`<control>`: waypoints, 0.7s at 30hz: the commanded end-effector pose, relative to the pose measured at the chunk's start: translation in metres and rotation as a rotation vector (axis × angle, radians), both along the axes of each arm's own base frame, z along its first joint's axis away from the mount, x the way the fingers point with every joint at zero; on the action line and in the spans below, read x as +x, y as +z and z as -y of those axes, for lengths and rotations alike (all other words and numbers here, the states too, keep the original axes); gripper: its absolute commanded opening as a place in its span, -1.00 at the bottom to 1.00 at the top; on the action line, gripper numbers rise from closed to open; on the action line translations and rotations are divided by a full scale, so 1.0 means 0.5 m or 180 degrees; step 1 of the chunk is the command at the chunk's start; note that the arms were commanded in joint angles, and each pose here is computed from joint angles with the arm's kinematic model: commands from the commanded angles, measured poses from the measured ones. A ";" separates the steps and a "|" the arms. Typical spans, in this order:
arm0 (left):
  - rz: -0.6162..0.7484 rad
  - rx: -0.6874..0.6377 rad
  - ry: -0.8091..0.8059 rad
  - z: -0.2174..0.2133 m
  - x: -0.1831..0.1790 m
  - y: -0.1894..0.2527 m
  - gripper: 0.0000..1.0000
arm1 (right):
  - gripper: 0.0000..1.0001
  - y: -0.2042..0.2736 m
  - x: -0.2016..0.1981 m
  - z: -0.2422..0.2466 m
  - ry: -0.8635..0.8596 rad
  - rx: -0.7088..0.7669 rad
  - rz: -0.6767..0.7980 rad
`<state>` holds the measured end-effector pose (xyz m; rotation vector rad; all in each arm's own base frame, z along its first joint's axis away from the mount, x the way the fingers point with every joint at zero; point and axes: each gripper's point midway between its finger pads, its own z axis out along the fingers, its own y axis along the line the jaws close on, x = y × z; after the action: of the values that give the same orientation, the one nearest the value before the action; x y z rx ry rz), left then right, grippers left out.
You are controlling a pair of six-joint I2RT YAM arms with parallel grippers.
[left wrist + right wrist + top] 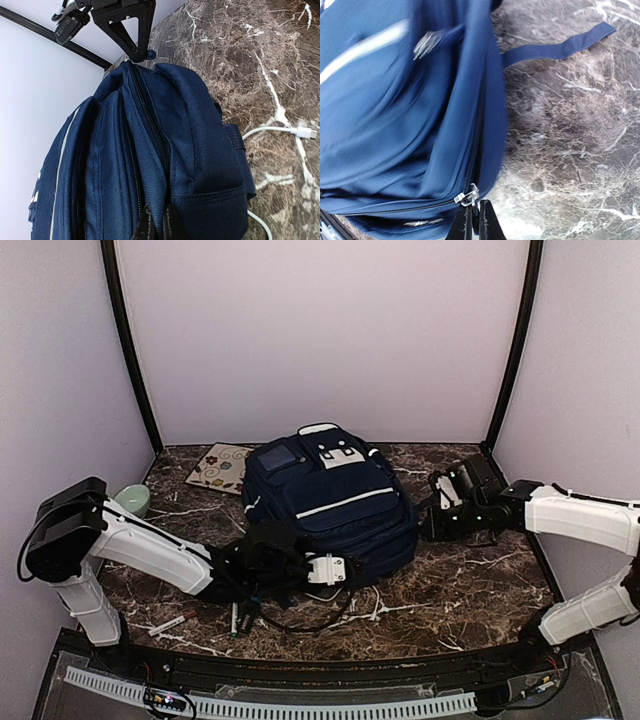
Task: Pack the student bag
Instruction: Zip the student bag into the largest pocket of the bag.
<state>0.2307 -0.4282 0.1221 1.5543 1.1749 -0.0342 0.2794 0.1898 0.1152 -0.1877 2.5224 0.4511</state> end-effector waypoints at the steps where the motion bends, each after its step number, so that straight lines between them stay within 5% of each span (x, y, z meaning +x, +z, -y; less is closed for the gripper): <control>1: -0.0351 0.0324 0.0081 -0.090 -0.037 -0.044 -1.00 | -1.00 -0.024 0.041 0.181 -0.0826 -0.0915 -0.0068; 8: -0.0489 0.0408 0.0100 -0.146 -0.067 -0.061 -1.00 | -1.00 0.015 0.089 0.159 -0.0490 -0.1131 0.0005; 13: -0.0648 0.0385 0.0079 -0.163 -0.086 -0.067 -1.00 | -1.00 -0.008 0.088 0.073 0.0012 -0.0742 -0.0113; 14: -0.0680 0.0352 0.0103 -0.161 -0.085 -0.063 -0.93 | -1.00 -0.013 0.080 0.049 0.0128 -0.0671 -0.0121; 18: -0.0919 -0.0028 -0.0056 -0.101 -0.092 0.025 0.09 | -1.00 -0.036 0.046 -0.025 0.0447 -0.0465 -0.0205; 21: -0.1250 -0.0403 -0.0187 -0.030 -0.095 0.105 0.25 | -1.00 -0.045 0.034 -0.047 0.0471 -0.0331 -0.0243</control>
<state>0.1880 -0.3765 0.1185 1.6201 1.3744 -0.2317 0.2986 0.1997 0.0947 -0.4144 2.6443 0.3396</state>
